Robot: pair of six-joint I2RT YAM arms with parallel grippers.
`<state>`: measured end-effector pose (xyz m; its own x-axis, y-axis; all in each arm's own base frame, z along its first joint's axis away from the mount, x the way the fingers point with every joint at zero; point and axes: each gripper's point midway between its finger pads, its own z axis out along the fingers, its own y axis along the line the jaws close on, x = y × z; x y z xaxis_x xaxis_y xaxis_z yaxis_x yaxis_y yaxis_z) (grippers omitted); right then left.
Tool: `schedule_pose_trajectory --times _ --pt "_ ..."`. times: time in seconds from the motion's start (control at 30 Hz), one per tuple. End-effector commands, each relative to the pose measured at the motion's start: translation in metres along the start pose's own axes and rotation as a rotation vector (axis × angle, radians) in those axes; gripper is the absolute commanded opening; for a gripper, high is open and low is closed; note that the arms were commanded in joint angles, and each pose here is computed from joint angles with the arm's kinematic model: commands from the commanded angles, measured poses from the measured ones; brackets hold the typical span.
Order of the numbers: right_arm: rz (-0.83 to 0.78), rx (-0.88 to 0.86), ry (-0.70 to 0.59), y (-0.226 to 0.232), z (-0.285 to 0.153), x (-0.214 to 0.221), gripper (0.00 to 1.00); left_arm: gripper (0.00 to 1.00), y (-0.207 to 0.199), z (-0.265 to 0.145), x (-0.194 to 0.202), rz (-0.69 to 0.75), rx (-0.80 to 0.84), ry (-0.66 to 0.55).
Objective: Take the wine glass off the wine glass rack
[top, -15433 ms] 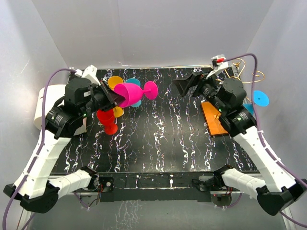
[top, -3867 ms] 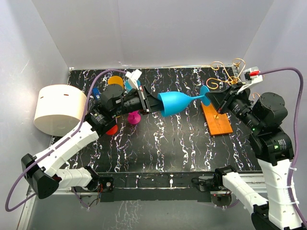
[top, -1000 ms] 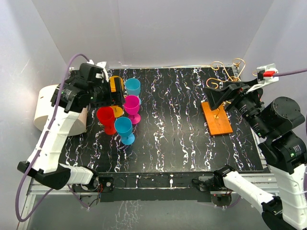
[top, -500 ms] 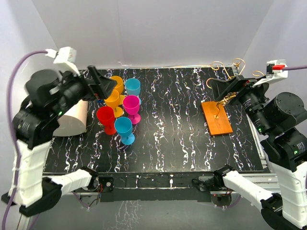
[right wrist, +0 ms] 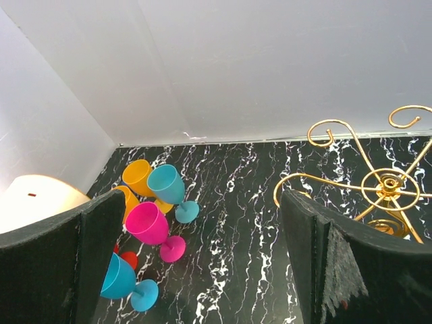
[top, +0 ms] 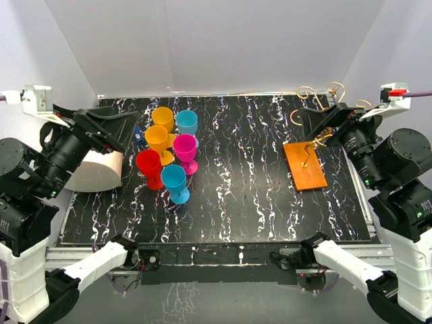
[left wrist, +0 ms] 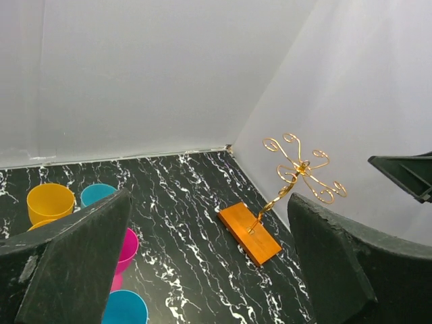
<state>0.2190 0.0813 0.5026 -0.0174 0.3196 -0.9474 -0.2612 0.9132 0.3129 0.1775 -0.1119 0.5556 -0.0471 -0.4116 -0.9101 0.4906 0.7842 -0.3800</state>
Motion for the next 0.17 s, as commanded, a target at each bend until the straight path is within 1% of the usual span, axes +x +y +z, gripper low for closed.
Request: schedule_pose_trajectory --times 0.0,0.13 --pt "0.025 0.008 -0.067 0.0027 -0.0046 -0.0255 0.98 0.99 0.0057 0.0082 0.0037 0.016 -0.019 0.005" --pt "-0.005 -0.01 -0.074 0.0037 -0.0052 -0.0239 0.98 0.99 0.0056 0.0093 0.0056 0.012 -0.015 0.004"
